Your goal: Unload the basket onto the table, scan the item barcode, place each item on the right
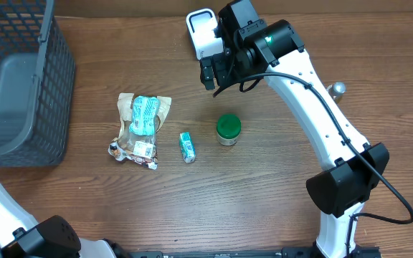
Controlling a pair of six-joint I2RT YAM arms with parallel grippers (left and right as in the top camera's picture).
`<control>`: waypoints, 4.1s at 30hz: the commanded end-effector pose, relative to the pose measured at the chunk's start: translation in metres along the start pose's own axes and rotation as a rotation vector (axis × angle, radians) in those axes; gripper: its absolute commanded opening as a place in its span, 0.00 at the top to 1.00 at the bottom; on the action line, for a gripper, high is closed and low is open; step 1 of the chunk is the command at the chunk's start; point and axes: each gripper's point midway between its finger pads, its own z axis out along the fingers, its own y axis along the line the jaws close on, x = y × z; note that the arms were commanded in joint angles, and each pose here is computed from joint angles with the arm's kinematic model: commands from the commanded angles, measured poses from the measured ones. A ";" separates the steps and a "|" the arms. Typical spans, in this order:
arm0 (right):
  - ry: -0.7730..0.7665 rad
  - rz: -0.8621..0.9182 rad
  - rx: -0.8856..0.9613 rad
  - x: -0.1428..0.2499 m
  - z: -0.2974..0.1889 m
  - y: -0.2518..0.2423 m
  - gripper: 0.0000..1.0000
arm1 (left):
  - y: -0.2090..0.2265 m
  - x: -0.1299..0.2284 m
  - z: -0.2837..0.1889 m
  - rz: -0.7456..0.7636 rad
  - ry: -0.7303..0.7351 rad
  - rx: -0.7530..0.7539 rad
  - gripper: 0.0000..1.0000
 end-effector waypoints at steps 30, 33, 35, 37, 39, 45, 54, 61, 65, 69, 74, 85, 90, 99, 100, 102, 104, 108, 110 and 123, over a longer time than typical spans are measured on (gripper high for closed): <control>-0.017 0.001 0.002 -0.004 -0.004 -0.001 0.00 | -0.002 -0.004 -0.001 0.019 -0.011 0.010 0.00; -0.012 0.002 0.003 -0.002 -0.004 -0.002 0.00 | -0.002 -0.004 -0.001 0.019 -0.011 0.010 0.00; 0.002 0.003 0.000 0.001 -0.004 -0.001 0.00 | -0.002 -0.004 -0.001 0.019 -0.011 0.010 0.01; 0.024 0.005 0.003 0.006 -0.004 -0.002 0.00 | -0.002 -0.004 -0.001 0.019 -0.011 0.010 0.01; 0.041 0.007 0.008 0.010 -0.004 -0.003 0.00 | -0.002 -0.004 -0.001 0.019 -0.011 0.010 0.00; 0.120 0.016 0.026 0.030 -0.006 -0.007 0.00 | -0.002 -0.004 -0.001 0.019 -0.011 0.010 0.00; 0.247 0.115 0.070 0.062 0.002 -0.016 0.00 | -0.002 -0.004 -0.001 0.019 -0.011 0.010 0.00; 0.299 0.234 0.104 0.083 0.035 -0.023 0.00 | -0.002 -0.004 -0.001 0.019 -0.011 0.010 0.00; 0.316 0.280 0.118 0.095 0.058 -0.029 0.00 | -0.002 -0.004 -0.001 0.019 -0.011 0.010 0.00; 0.326 0.297 0.124 0.107 0.079 -0.031 0.00 | -0.002 -0.004 -0.001 0.019 -0.011 0.010 0.00; 0.332 0.288 0.132 0.120 0.097 -0.028 0.00 | -0.002 -0.004 -0.001 0.019 -0.011 0.010 0.01; 0.264 0.279 0.219 0.119 0.109 -0.024 0.00 | -0.002 -0.004 -0.001 0.019 -0.011 0.010 0.01; 0.233 0.267 0.273 0.119 0.109 -0.023 0.00 | -0.002 -0.004 -0.001 0.019 -0.011 0.010 0.00; 0.215 0.230 0.331 0.120 0.110 -0.025 0.19 | -0.002 -0.004 -0.001 0.019 -0.011 0.010 0.01; 0.216 0.230 0.331 0.120 0.111 -0.025 0.20 | -0.002 -0.004 -0.001 0.019 -0.011 0.010 0.00; 0.223 0.229 0.335 0.121 0.112 -0.025 0.23 | -0.002 -0.004 -0.001 0.019 -0.011 0.010 0.01; 0.233 0.228 0.343 0.124 0.113 -0.027 0.27 | -0.002 -0.004 -0.001 0.019 -0.011 0.010 0.00; 0.248 0.226 0.351 0.128 0.114 -0.028 0.34 | -0.002 -0.004 -0.001 0.019 -0.011 0.010 0.01; 0.250 0.226 0.352 0.128 0.114 -0.028 0.34 | -0.002 -0.004 -0.001 0.019 -0.011 0.010 0.00; 0.258 0.213 0.410 0.132 0.109 -0.039 0.37 | -0.002 -0.004 -0.001 0.019 -0.011 0.010 0.00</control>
